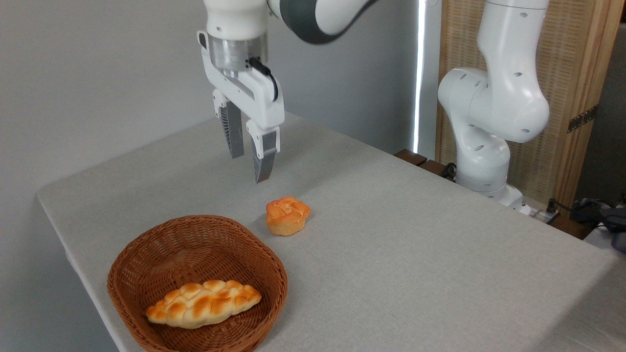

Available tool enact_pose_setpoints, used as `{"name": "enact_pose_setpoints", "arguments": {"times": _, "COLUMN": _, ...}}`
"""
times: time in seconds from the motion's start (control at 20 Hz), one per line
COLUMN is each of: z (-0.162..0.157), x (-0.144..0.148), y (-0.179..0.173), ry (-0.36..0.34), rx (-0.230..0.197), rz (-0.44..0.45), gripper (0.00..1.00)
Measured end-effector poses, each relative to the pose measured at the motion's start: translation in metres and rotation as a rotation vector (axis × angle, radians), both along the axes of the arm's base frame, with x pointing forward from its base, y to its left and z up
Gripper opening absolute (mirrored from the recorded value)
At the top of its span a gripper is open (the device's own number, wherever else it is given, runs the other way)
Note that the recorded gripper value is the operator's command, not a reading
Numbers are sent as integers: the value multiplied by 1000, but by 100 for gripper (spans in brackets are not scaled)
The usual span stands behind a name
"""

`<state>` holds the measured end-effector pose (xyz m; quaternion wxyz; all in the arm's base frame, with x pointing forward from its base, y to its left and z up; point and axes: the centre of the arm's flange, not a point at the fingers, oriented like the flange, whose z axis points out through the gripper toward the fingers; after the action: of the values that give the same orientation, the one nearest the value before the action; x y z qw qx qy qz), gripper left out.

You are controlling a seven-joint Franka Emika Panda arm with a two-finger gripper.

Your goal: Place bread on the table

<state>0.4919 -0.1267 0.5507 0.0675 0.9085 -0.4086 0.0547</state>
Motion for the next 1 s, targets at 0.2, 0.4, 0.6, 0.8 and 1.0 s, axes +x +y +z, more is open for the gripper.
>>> {"name": "enact_pose_setpoints", "arguments": {"times": 0.2, "z": 38, "x": 19, "y": 29, "ry": 33, "rx": 77, "rz": 17, "gripper": 100}}
{"name": "enact_pose_setpoints", "arguments": {"times": 0.4, "z": 58, "x": 38, "y": 45, "ry": 70, "rx": 133, "rz": 35, "gripper": 100}}
{"name": "enact_pose_setpoints", "arguments": {"times": 0.6, "z": 67, "x": 50, "y": 45, "ry": 54, "rx": 131, "rz": 43, "gripper": 100}}
{"name": "enact_pose_setpoints", "arguments": {"times": 0.8, "z": 72, "x": 54, "y": 49, "ry": 48, "rx": 130, "rz": 57, "gripper": 100}}
{"name": "enact_pose_setpoints", "arguments": {"times": 1.0, "z": 72, "x": 55, "y": 51, "ry": 49, "rx": 130, "rz": 61, "gripper": 100}}
